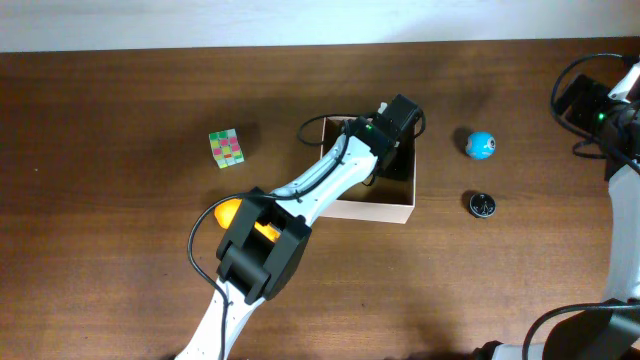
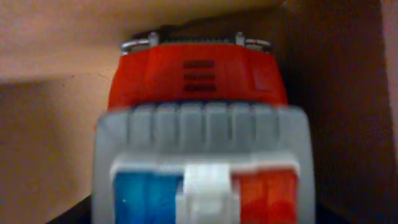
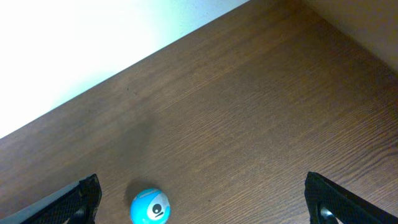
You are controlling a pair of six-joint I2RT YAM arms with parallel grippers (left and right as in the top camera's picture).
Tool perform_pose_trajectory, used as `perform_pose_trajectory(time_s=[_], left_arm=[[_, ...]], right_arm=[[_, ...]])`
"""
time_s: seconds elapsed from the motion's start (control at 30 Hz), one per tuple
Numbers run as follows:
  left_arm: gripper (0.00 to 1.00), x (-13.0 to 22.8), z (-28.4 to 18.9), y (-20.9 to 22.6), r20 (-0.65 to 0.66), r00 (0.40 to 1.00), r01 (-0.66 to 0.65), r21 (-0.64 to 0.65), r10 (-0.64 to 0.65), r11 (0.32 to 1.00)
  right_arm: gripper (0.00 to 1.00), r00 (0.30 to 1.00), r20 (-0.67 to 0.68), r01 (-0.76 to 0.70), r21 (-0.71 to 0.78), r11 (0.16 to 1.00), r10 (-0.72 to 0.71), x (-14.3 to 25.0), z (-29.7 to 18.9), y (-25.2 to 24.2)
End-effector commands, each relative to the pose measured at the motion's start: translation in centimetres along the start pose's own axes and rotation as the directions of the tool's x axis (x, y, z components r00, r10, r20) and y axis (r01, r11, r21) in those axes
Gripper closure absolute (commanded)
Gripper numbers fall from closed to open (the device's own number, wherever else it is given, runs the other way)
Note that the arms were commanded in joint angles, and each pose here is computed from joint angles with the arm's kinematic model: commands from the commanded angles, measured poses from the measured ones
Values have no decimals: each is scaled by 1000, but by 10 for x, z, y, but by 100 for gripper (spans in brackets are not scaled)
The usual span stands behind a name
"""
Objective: Pack container
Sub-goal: 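Lift the toy truck with the left gripper and lower it into the pink box, then move the left gripper back to the Rubik's cube and grasp it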
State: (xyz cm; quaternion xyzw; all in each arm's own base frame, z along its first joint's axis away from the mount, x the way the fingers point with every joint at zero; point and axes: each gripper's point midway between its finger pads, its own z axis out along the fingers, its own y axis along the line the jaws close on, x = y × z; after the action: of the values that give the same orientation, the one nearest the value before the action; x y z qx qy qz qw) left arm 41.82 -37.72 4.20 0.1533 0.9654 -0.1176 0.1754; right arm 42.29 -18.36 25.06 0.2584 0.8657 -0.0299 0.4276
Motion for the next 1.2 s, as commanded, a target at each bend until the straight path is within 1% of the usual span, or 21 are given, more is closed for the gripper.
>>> perform_pose_trajectory(time_s=[0.0, 0.27, 0.33, 0.37, 0.4, 0.5, 0.6, 0.7, 0.77, 0.8, 0.83, 0.87, 0.9, 0.97, 1.0, 1.03, 1.07, 1.1, 1.17], left_arm=[[1, -1, -5, 3, 2, 1000, -11, -15, 11, 1000], [1, 7, -8, 4, -38, 999, -15, -20, 14, 1000], [17, 7, -14, 4, -44, 998, -34, -22, 33, 999], [22, 5, -19, 3, -43, 998, -50, -20, 49, 999], [24, 2, -25, 2, -38, 997, -66, -18, 65, 998], [25, -10, -48, -2, 1, 995, -104, -13, 104, 994], [24, -30, -80, -1, 79, 990, -117, -45, 120, 992], [18, -46, -110, 2, 153, 981, -108, -75, 118, 991], [19, -50, -126, 0, 179, 976, -110, -70, 121, 991], [21, -50, -133, 0, 184, 975, -113, -69, 124, 991], [26, -50, -140, 0, 185, 973, -129, -72, 140, 989], [36, -49, -145, 3, 184, 968, -156, -88, 170, 984], [43, -47, -149, 9, 175, 965, -177, -123, 197, 976], [66, -44, -157, 30, 154, 964, -179, -234, 218, 956], [74, -42, -162, 42, 142, 965, -172, -294, 221, 940], [79, -40, -168, 57, 124, 967, -163, -363, 221, 917], [80, -37, -176, 74, 107, 971, -150, -428, 214, 891], [79, -35, -185, 92, 105, 979, -104, -486, 176, 868], [69, -28, -199, 125, 115, 991, 10, -547, 63, 837]], right_arm=[[1, 1000, 22, 10, -4, 1000, -10, -9, -3, 1], [1, 1000, 22, 10, -4, 1000, -10, -9, -3, 1], [1, 1000, 21, 10, -4, 1000, -10, -9, -3, 1], [1, 1000, 22, 10, -4, 1000, -10, -9, -3, 1], [1, 1000, 22, 10, -4, 1000, -10, -9, -3, 1], [2, 1000, 22, 10, -4, 1000, -10, -9, -3, 1], [1, 1000, 22, 10, -4, 1000, -10, -9, -3, 1], [1, 1000, 22, 10, -4, 1000, -10, -9, -3, 1], [1, 1000, 22, 10, -4, 1000, -10, -9, -3, 1], [1, 1000, 22, 10, -4, 1000, -10, -9, -3, 1], [1, 1000, 21, 10, -4, 1000, -10, -9, -3, 1], [1, 1000, 22, 10, -4, 1000, -10, -9, -3, 1], [1, 1000, 21, 10, -4, 1000, -10, -9, -3, 1], [1, 1000, 21, 10, -4, 1000, -10, -9, -3, 1], [1, 1000, 21, 10, -4, 1000, -10, -9, -3, 1], [2, 1000, 21, 10, -4, 1000, -10, -9, -3, 1], [1, 1000, 21, 10, -4, 1000, -10, -9, -3, 1], [1, 1000, 21, 10, -4, 1000, -10, -9, -3, 1], [1, 1000, 21, 10, -4, 1000, -10, -9, -3, 1]])
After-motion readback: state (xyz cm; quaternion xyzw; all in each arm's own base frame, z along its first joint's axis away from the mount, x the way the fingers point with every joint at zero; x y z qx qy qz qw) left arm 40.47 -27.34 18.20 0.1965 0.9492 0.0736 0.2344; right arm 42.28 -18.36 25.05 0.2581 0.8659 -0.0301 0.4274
